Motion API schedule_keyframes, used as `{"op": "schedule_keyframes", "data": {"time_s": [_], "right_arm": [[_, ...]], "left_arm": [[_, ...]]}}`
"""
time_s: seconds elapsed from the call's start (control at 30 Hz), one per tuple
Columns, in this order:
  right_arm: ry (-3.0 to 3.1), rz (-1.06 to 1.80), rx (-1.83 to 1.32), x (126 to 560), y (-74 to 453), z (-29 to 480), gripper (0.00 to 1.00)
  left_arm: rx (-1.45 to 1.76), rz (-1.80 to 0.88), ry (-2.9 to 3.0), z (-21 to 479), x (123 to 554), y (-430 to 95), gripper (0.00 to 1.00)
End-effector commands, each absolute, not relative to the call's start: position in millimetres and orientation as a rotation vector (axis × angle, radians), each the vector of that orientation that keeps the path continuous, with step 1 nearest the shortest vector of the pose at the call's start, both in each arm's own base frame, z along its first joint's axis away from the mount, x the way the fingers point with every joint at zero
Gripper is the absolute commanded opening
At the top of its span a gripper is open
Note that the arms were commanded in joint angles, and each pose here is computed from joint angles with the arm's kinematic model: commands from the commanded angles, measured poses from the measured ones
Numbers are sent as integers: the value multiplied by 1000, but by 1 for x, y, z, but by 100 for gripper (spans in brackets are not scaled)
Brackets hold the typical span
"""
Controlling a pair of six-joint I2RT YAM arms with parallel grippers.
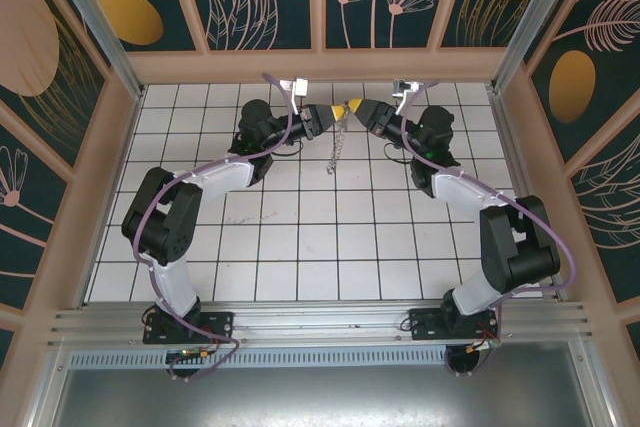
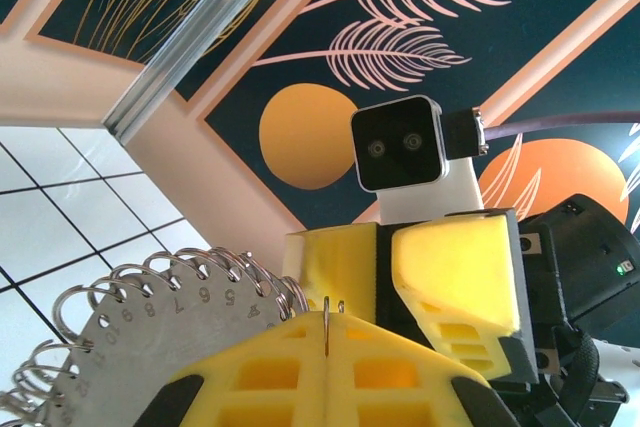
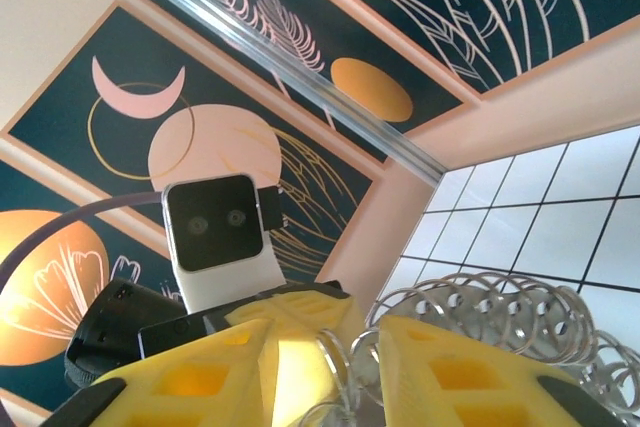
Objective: Put the keys on the keyring
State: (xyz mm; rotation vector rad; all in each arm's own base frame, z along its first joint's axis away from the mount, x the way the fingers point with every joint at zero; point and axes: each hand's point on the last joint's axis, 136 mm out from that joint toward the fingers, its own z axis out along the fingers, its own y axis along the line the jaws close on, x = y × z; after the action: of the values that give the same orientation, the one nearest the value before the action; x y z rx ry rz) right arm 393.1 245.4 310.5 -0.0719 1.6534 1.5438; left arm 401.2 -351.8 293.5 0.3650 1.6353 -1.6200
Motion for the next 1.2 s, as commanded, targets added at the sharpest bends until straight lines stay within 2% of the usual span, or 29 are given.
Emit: {"op": "schedule_keyframes", "data": {"time_s": [0.0,0.27,0.57,0.8,1.03,1.17], "right_arm": [[1571,1570,-149,379,250,333,29],[1585,1592,-173,375,259,329,21],[1615,1601,-170,371,262,315,23],[1632,1604,-160,367,261,306,14],[1618,1605,-160,368,260,310,0],[1601,1606,-169,369,260,315,0]], "left_arm": [[413,-1639,1560,313,393,-353,0],[412,-1637,1559,314,394,-353,0],[414,-1636,1552,316,394,-353,0],[412,-1635,1551,317,394,-353,0],[416,-1636,1548,318,393,-353,0],[415,-1637,1550,317,393,-352,0]]}}
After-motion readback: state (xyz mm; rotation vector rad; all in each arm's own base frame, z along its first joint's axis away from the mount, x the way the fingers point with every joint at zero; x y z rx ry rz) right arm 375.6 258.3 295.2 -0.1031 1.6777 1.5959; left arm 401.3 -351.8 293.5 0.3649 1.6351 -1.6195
